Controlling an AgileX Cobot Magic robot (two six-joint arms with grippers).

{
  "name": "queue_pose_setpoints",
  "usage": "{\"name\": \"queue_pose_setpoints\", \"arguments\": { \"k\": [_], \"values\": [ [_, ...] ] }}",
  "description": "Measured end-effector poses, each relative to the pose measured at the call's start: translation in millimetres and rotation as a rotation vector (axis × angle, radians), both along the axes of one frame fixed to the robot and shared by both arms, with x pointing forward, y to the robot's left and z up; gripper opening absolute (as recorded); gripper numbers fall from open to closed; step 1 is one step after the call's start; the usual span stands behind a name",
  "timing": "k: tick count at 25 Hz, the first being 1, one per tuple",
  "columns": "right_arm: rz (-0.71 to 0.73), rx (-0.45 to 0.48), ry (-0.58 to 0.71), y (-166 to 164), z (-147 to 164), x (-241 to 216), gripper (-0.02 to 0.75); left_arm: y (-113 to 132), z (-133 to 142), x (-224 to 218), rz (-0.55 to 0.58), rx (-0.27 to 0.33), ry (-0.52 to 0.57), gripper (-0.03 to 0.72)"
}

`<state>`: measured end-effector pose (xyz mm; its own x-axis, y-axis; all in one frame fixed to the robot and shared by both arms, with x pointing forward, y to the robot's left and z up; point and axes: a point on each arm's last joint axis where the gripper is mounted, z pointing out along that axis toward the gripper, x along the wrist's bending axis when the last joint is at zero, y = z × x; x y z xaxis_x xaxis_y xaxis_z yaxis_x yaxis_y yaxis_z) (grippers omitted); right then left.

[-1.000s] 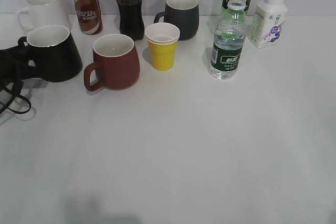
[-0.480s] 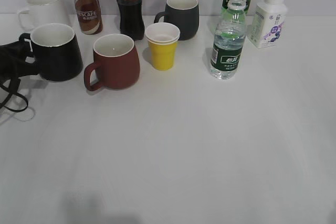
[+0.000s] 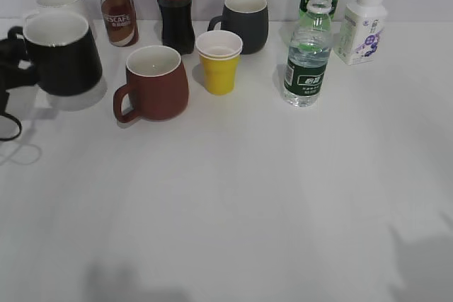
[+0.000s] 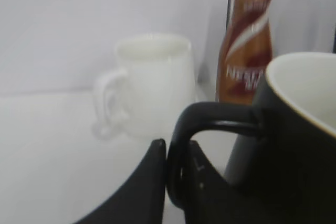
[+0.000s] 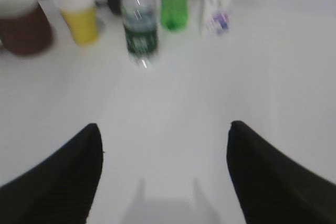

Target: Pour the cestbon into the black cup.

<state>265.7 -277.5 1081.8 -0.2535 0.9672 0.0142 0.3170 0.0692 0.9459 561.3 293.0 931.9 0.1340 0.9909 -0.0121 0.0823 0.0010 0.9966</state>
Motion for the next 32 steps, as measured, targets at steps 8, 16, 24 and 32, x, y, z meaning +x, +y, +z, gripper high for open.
{"name": "queue_pose_setpoints", "arguments": {
  "k": [8,16,24,32],
  "values": [
    [-0.089,0.161,-0.15,-3,18,115,0.536,0,50,-11,0.004,-0.006,-0.098,0.048],
    [0.228,0.14,-0.078,29,-6,168,0.451,1,84,-25,0.01,0.003,-0.145,0.048],
    [0.075,0.103,0.321,28,-64,201,0.364,1,87,-27,0.011,0.014,-0.117,0.048],
    [-0.239,0.142,-0.031,32,-39,216,0.372,1,95,-31,0.012,0.017,-0.137,0.048]
  ]
}}
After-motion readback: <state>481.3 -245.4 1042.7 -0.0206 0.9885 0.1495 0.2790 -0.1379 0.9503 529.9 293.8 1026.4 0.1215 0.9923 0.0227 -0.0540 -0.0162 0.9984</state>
